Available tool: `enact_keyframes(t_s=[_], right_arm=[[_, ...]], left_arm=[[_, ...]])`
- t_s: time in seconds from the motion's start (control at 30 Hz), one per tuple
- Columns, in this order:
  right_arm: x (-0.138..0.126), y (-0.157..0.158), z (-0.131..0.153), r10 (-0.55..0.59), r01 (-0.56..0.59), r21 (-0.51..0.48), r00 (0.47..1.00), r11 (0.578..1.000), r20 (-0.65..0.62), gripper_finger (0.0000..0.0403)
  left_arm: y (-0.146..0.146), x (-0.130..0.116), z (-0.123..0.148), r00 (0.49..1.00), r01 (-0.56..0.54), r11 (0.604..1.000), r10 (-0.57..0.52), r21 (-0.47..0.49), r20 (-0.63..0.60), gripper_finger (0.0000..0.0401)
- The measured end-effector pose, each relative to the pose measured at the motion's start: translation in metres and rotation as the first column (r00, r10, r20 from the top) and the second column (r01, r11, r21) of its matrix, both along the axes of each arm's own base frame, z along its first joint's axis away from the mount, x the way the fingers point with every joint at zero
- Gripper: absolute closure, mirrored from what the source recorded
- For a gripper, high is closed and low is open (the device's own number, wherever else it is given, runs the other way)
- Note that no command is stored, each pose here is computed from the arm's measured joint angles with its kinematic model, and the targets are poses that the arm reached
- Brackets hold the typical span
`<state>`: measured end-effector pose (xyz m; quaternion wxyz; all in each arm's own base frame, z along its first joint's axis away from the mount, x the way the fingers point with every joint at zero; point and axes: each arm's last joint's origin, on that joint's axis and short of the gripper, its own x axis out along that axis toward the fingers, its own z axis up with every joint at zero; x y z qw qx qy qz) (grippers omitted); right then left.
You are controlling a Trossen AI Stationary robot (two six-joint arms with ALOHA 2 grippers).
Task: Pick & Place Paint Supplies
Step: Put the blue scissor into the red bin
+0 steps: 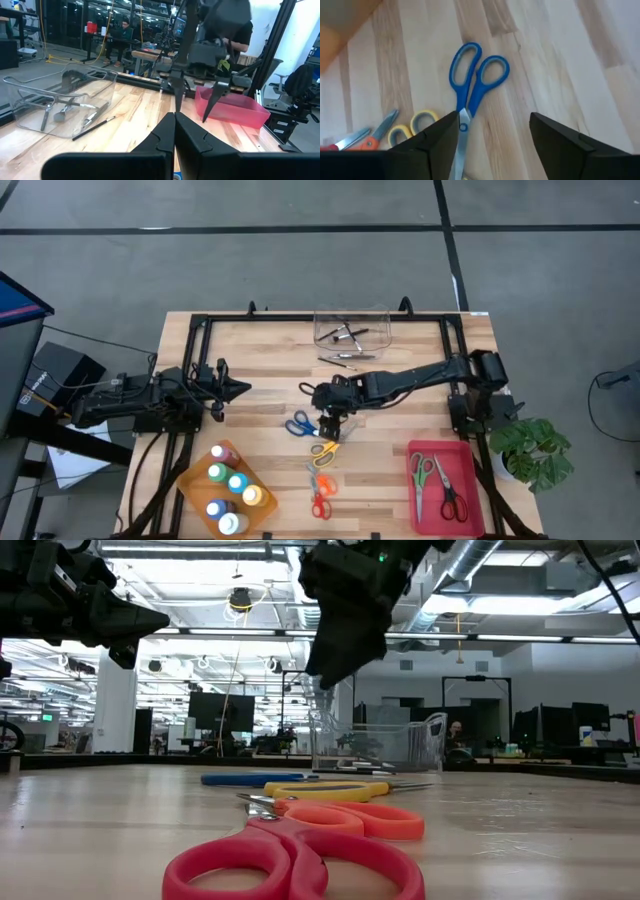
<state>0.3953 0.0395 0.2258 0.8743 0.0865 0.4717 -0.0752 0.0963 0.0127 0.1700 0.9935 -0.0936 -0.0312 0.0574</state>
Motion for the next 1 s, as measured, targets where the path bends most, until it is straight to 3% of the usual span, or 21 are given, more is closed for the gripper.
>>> enact_keyframes(t_s=[0.4,1.0], right_arm=[[-0.009,0.003,-0.025,0.014,-0.014,0.001,0.999,1.0,-0.04,0.017],[-0.003,0.017,-0.045,0.056,-0.057,0.002,0.998,0.998,0.041,0.0171]], left_arm=[[0.0,0.0,0.0,1.0,0.0,1.0,0.0,0.0,0.0,0.0401],[0.0,0.0,0.0,1.0,0.0,1.0,0.0,0.0,0.0,0.0401]])
